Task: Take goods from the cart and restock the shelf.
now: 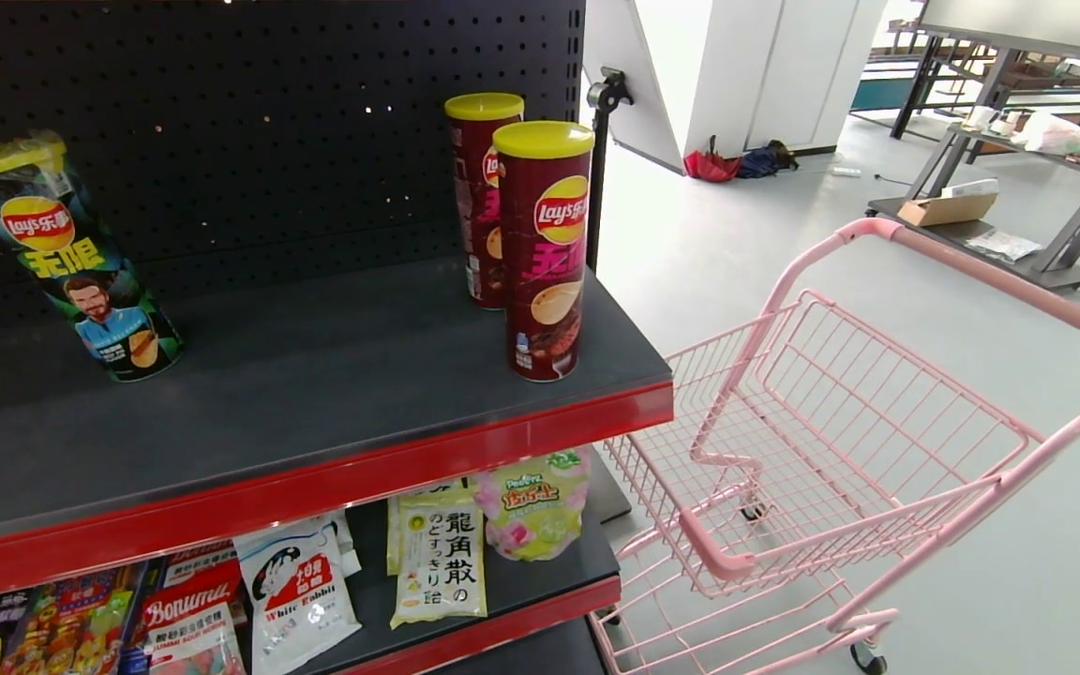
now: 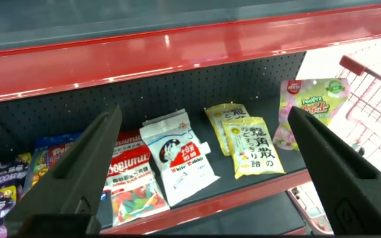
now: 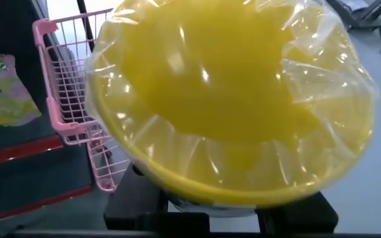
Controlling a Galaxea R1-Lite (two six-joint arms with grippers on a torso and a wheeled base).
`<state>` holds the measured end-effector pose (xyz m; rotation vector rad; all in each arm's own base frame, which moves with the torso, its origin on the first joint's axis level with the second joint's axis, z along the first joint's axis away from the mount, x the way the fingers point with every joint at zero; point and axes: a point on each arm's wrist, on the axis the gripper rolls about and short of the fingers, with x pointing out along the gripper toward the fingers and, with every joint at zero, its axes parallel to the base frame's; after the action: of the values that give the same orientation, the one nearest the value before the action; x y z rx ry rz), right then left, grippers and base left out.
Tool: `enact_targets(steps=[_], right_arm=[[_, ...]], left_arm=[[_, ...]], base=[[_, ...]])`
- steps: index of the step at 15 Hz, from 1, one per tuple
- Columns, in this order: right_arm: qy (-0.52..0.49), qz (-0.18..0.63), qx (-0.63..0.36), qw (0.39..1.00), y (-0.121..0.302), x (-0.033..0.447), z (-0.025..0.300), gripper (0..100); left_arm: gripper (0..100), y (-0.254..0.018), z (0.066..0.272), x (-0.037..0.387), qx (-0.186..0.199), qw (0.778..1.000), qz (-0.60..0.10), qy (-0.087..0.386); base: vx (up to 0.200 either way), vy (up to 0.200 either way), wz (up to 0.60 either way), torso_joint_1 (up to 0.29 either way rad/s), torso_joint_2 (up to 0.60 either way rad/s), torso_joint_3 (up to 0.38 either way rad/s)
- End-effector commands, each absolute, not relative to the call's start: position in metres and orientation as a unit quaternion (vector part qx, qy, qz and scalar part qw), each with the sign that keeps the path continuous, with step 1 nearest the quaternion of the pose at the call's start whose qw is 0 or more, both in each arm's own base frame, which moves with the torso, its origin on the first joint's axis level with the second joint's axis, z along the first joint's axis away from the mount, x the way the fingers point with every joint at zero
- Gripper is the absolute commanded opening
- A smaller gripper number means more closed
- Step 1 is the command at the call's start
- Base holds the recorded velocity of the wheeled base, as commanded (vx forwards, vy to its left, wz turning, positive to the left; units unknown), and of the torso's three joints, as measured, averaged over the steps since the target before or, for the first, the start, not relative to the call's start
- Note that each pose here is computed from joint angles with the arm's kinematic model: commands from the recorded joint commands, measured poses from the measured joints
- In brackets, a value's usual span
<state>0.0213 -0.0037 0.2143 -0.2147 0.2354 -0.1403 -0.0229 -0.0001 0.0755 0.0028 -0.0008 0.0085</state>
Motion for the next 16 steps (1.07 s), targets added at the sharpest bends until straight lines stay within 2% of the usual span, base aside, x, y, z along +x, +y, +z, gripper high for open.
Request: enact_targets(steps=[1, 14, 16], right_arm=[[0.101, -0.072, -0.107, 0.987, -0.004, 0.013, 0.213, 0], [0.107, -0.064, -0.121, 0.985, -0.004, 0.016, 0.212, 0], [0.118, -0.068, -0.142, 0.980, -0.004, 0.015, 0.203, 0]], left_arm=[[100, 0.000, 0.075, -0.023, 0.002, 1.000, 0.005, 0.000], [100, 0.000, 0.075, -0.023, 0.002, 1.000, 0.005, 0.000], [100, 0.000, 0.076, -0.023, 0.002, 1.000, 0.005, -0.001]], base=[[0.000, 0.000, 0.00, 0.000, 0.00, 0.000], [0.000, 0.000, 0.00, 0.171, -0.42, -0.251], [0.000, 0.000, 0.00, 0.154, -0.35, -0.205]])
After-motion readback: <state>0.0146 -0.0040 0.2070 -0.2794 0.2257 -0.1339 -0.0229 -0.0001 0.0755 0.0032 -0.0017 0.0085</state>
